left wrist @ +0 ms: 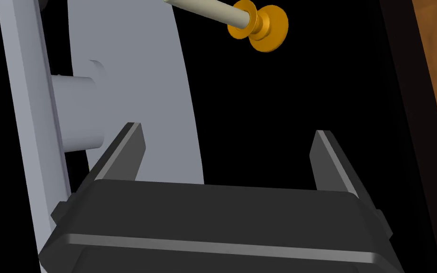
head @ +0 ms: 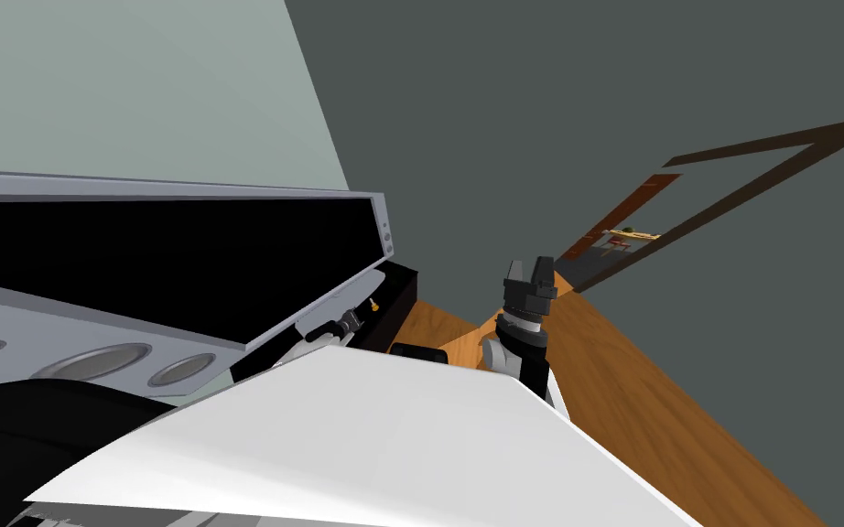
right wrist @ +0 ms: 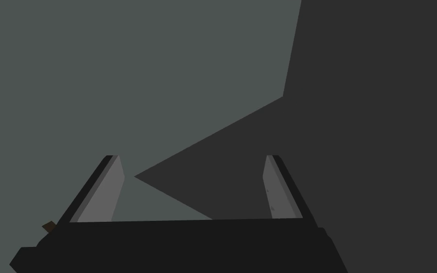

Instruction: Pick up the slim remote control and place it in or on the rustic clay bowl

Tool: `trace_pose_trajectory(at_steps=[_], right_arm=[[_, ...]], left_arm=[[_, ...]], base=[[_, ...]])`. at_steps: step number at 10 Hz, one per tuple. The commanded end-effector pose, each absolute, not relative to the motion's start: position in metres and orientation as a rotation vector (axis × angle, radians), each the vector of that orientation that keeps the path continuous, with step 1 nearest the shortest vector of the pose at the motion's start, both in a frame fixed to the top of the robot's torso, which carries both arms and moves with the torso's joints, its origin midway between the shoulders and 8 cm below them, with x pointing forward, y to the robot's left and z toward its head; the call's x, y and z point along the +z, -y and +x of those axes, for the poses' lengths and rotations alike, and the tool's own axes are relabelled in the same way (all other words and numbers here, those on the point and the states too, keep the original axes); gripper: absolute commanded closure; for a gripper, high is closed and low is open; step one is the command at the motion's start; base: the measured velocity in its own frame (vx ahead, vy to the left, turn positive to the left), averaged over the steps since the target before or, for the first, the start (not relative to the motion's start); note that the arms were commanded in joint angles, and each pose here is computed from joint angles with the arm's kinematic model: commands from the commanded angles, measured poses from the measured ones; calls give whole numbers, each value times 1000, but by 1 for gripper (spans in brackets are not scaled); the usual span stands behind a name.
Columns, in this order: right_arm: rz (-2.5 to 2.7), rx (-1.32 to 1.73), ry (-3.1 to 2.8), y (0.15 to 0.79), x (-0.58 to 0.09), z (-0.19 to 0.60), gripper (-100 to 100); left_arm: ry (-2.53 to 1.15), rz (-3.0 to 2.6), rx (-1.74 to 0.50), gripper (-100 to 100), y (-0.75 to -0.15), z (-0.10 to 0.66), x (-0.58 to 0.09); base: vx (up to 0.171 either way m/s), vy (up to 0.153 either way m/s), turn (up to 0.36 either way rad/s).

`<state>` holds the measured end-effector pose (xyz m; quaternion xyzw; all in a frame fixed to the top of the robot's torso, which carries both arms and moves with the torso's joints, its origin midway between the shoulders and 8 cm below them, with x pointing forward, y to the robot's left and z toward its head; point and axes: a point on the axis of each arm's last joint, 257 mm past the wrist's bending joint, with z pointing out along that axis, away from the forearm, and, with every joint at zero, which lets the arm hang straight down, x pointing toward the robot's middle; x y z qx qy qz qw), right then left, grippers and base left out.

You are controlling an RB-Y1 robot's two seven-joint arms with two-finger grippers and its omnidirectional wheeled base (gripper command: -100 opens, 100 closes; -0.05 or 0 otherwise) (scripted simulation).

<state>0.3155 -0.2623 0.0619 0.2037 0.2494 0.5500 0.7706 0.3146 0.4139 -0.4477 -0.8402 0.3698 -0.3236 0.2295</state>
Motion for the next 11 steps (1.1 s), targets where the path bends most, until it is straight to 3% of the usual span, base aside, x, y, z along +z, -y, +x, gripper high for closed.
trace_pose_trajectory(at_steps=[1, 11], right_arm=[[442, 1193, -541, 262, 62, 316, 0], [442, 1193, -541, 262, 62, 316, 0]], left_arm=[[-983, -2404, -828, -100, -420, 302, -468], [-765, -2760, -520, -100, -446, 237, -534]], base=[[-1, 23, -86], [-13, 27, -56]])
